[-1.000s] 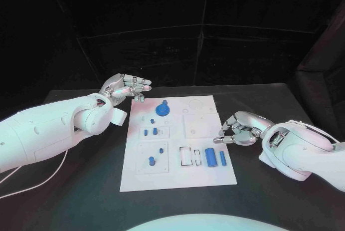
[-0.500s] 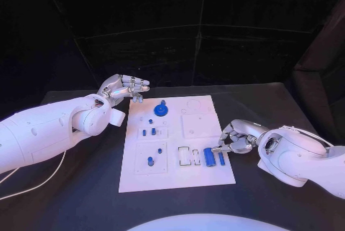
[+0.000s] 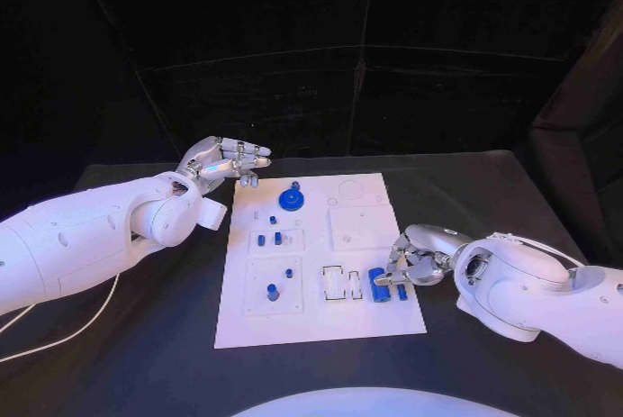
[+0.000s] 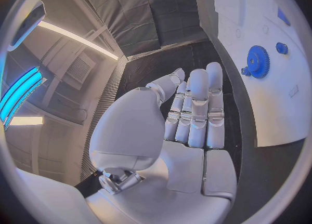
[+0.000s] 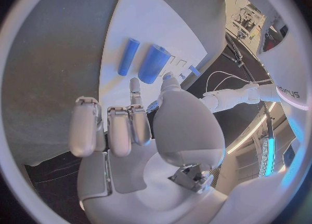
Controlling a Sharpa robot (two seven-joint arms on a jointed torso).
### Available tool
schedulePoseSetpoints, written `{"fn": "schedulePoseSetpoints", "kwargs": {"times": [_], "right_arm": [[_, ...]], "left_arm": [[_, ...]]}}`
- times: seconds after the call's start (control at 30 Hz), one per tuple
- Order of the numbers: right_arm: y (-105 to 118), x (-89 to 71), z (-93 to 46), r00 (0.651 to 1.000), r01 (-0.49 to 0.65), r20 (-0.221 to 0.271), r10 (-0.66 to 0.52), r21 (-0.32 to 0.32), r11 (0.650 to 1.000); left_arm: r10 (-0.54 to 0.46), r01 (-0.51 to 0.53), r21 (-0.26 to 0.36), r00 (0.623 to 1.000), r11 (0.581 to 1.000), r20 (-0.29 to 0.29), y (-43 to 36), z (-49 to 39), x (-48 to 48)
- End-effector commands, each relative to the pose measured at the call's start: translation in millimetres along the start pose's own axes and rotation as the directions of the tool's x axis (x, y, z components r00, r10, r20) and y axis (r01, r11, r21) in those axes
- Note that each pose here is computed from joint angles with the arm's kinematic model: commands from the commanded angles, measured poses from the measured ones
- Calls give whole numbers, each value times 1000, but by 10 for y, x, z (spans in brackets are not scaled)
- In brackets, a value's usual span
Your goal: Assemble the parts on the task board
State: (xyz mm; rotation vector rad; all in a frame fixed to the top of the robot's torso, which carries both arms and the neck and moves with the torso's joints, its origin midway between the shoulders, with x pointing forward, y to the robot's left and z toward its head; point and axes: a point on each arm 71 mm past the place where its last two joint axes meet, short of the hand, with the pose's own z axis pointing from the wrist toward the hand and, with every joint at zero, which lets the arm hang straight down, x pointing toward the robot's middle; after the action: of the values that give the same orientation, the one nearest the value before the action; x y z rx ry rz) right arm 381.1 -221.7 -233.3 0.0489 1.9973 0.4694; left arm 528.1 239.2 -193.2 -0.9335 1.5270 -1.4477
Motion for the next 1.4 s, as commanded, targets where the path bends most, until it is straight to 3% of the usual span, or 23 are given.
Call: {"fn": "schedulePoseSetpoints", "kwargs": {"times": [0.03,0.3,0.53,1.03,1.4], "right_arm": [[4,46,18,999,33,-31,-33,8,999],[66,192,58,997,37,-72,-37,-1,999],[88,235,93,996,49,-79,-49,3,999],[94,191,76,1000,31,-4,-31,30,999],[205,138,-43,990,-128,55,130,-37,991]], "left_arm": [[-7,7,2,1000,1000,-7,-9,1,6],[-7,7,0,1000,1000,-6,-5,-2,1],[-7,7,-2,1000,1000,-7,-1,-7,-5],[-7,7,-6,1000,1000,-6,11,-16,-13],[-8,8,-8,1000,1000,-6,16,-21,-14]]}}
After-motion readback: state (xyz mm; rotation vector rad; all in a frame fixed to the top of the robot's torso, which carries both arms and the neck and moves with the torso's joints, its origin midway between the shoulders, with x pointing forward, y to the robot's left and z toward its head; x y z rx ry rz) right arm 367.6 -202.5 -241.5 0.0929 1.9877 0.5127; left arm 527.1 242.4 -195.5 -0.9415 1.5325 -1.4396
